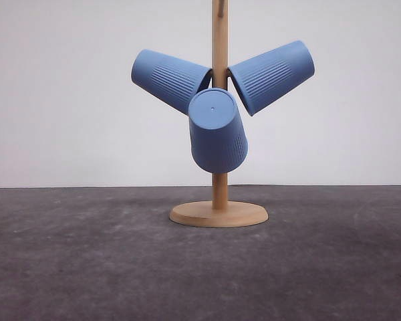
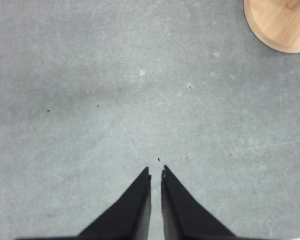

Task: Place three cups

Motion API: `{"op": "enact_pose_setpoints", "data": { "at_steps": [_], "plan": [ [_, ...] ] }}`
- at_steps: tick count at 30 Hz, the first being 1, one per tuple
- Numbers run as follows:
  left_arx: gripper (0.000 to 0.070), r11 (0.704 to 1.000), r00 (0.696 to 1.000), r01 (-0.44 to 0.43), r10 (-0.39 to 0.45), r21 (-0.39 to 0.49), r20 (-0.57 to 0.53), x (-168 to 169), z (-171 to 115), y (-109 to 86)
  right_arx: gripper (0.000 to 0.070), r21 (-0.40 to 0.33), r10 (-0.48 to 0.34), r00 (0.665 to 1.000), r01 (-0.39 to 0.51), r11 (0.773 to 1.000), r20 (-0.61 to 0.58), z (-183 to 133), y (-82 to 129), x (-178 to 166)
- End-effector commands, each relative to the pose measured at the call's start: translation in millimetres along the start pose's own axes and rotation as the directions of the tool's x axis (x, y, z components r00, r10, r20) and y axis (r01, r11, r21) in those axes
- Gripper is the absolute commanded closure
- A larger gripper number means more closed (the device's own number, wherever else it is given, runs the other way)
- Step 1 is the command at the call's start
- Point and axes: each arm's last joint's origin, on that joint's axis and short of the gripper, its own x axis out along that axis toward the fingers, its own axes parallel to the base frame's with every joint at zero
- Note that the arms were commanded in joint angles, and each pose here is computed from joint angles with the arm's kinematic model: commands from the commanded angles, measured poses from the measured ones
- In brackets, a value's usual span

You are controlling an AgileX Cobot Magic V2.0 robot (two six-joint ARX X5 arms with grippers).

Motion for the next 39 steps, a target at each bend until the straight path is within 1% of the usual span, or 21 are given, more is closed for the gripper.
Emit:
{"op": "enact_pose_setpoints", "data": {
  "at_steps": [1, 5, 7, 8, 10, 11, 12, 14, 17, 20, 25, 29, 32, 36, 38, 39],
  "plan": [
    [0.0687, 1.0, 1.0, -0.004, 0.004, -0.01, 0.006, 0, 3, -0.2, 0.0699, 0.008, 0.003, 1.0, -0.003, 1.0, 0.029, 5, 0, -4],
    [0.0687, 1.0, 1.0, 0.0, 0.0, -0.004, 0.012, -2, 2, -1.5, 0.0699, 0.009, 0.003, 1.0, -0.003, 1.0, 0.029, 5, 0, -4],
    [0.0687, 1.0, 0.999, -0.001, 0.001, -0.001, 0.035, -7, -1, -0.7, 0.0699, 0.009, 0.003, 1.0, -0.003, 1.0, 0.029, 5, 0, -4],
    [0.0689, 1.0, 0.999, -0.003, 0.003, 0.014, 0.05, -10, -2, -0.6, 0.0699, 0.009, 0.003, 1.0, -0.003, 1.0, 0.029, 5, 0, -4],
    [0.0685, 0.997, 0.993, -0.03, 0.022, 0.064, 0.117, -19, -7, 0.8, 0.0699, 0.009, 0.003, 1.0, -0.003, 1.0, 0.029, 5, 0, -4],
    [0.0685, 0.997, 0.988, -0.034, 0.023, 0.071, 0.151, -22, -10, 1.7, 0.0699, 0.009, 0.003, 1.0, -0.003, 1.0, 0.029, 5, 0, -4],
    [0.0685, 0.997, 0.98, -0.043, 0.03, 0.06, 0.198, -24, -15, 4.0, 0.0699, 0.008, 0.003, 1.0, -0.003, 1.0, 0.029, 5, 0, -4],
    [0.0685, 0.998, 0.953, -0.061, 0.05, 0.027, 0.297, -22, -26, 9.2, 0.0699, 0.008, 0.003, 1.0, -0.003, 1.0, 0.029, 5, 0, -4],
    [0.0685, 0.996, 0.889, -0.084, 0.093, -0.039, 0.449, -2, -48, 17.5, 0.0699, 0.008, 0.003, 1.0, -0.003, 1.0, 0.029, 5, 0, -4],
    [0.0685, 0.992, 0.829, -0.094, 0.125, -0.084, 0.545, 28, -79, 22.8, 0.0699, 0.009, 0.003, 1.0, -0.003, 1.0, 0.029, 5, 0, -4],
    [0.0685, 0.99, 0.766, -0.093, 0.141, -0.108, 0.627, 77, -132, 24.9, 0.0699, 0.008, 0.003, 1.0, -0.003, 1.0, 0.029, 5, 0, -4],
    [0.0685, 0.99, 0.718, -0.091, 0.142, -0.11, 0.681, 110, -161, 25.6, 0.0699, 0.008, 0.003, 1.0, -0.003, 1.0, 0.029, 5, 0, -4],
    [0.0685, 0.99, 0.68, -0.076, 0.141, -0.123, 0.719, 130, -174, 26.4, 0.0699, 0.008, 0.003, 1.0, -0.003, 1.0, 0.029, 5, 0, -4],
    [0.0685, 0.984, 0.629, -0.024, 0.154, -0.178, 0.762, 147, -182, 28.7, 0.0699, 0.008, 0.003, 1.0, -0.003, 1.0, 0.029, 5, 0, -4],
    [0.0685, 0.982, 0.615, -0.008, 0.156, -0.191, 0.773, 154, -183, 29.6, 0.0699, 0.008, 0.003, 1.0, -0.003, 1.0, 0.029, 5, 0, -4],
    [0.0685, 0.981, 0.616, -0.003, 0.153, -0.192, 0.773, 157, -184, 29.8, 0.0699, 0.008, 0.003, 1.0, -0.003, 1.0, 0.029, 5, 0, -4]
  ]
}}
